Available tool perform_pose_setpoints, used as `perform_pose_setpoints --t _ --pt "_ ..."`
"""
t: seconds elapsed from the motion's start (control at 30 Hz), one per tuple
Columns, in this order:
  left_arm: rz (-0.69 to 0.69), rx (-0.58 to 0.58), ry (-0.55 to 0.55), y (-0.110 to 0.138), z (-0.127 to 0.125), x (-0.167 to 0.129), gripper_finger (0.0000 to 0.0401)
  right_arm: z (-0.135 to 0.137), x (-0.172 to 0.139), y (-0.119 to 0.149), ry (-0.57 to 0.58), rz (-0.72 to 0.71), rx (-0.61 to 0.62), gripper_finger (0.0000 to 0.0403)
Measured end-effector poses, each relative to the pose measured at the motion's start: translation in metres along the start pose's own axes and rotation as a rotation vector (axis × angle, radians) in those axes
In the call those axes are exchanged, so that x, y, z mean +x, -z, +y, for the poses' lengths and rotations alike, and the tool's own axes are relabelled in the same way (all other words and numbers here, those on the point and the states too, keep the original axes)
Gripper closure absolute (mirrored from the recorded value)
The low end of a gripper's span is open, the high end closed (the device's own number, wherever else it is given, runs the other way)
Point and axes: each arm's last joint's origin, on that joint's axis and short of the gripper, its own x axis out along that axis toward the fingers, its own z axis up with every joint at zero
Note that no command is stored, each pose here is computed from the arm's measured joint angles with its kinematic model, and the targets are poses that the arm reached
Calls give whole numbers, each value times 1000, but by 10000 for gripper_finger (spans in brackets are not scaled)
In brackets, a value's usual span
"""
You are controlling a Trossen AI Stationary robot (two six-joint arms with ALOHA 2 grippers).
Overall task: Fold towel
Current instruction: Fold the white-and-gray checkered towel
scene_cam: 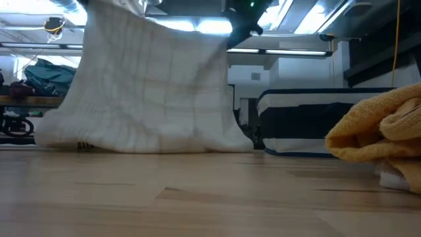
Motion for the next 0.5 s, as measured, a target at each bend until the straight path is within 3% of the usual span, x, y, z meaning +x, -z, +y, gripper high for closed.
perform_pose_setpoints --t 0.13,0.3,0.5 --pt "2 62 -111 7 -2 12 401 -16 21 1 37 -10 36 403" --pt "-45 83 -292 13 -2 26 401 -30 44 2 30 -41 70 403" --pt "-42 96 -431 22 -1 41 401 -44 61 -1 61 -114 98 403"
